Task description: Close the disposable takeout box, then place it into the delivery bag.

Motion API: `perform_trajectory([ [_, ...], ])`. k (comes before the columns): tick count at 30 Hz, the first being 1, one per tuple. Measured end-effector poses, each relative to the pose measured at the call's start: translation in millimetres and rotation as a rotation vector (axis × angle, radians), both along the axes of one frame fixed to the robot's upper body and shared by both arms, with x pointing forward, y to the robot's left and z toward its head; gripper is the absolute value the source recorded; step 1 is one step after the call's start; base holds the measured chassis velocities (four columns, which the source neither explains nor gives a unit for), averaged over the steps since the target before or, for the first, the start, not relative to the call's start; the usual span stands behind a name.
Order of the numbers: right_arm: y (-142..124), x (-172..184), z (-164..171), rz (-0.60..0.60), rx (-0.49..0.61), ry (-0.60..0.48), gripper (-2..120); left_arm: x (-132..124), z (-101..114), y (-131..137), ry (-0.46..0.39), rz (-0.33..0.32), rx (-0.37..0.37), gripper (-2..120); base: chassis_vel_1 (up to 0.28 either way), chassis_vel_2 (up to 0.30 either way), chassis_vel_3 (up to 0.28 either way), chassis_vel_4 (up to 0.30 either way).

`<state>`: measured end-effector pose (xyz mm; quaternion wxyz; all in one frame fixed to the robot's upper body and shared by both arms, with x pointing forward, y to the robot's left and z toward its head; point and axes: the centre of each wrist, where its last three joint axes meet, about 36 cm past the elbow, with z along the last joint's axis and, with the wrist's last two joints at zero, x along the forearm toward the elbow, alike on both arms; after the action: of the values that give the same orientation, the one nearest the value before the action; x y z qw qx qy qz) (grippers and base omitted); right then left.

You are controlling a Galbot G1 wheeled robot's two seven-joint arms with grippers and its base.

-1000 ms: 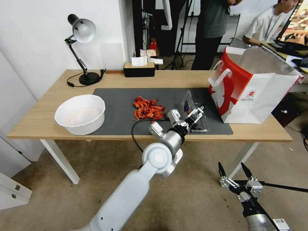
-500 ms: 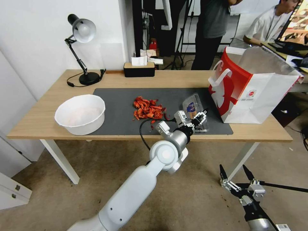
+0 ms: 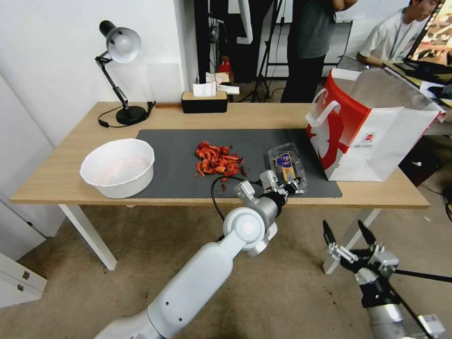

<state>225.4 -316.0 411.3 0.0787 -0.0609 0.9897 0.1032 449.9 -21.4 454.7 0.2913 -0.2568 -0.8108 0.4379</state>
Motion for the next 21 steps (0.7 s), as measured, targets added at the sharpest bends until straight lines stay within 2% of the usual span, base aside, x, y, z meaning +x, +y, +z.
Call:
perform_trajectory([
  [4, -4.6, 7.6, 17.1, -0.005, 0.038, -0.010, 100, 3.8, -1.0, 0.1, 0.006, 0.007, 0.017, 0, 0.000, 0.000, 0.000, 0.000],
  [6, -11.3, 16.7, 35.5, -0.014, 0.093, -0.014, 100, 6.8, -2.1, 0.0, 0.014, 0.015, 0.033, 0, 0.000, 0.000, 0.000, 0.000],
  [10, -12.8, 21.2, 44.0, -0.019, 0.132, -0.011, 100, 7.5, -2.8, 0.0, 0.017, 0.018, 0.038, 0, 0.000, 0.000, 0.000, 0.000],
  [12, -9.2, 35.2, 67.1, -0.022, 0.274, 0.032, 100, 7.4, -4.1, 0.1, 0.017, 0.017, 0.046, 0, 0.000, 0.000, 0.000, 0.000],
  [16, -7.1, 42.5, 74.9, -0.016, 0.325, 0.058, 100, 7.0, -4.4, -0.2, 0.017, 0.015, 0.049, 0, 0.000, 0.000, 0.000, 0.000],
  [18, -3.0, 69.2, 97.1, 0.030, 0.460, 0.153, 100, 6.3, -5.3, -0.6, 0.016, 0.011, 0.054, 0, 0.000, 0.000, 0.000, 0.000],
  [21, -4.2, 87.3, 104.2, 0.066, 0.495, 0.203, 100, 6.1, -5.7, -0.5, 0.016, 0.010, 0.056, 0, 0.000, 0.000, 0.000, 0.000],
])
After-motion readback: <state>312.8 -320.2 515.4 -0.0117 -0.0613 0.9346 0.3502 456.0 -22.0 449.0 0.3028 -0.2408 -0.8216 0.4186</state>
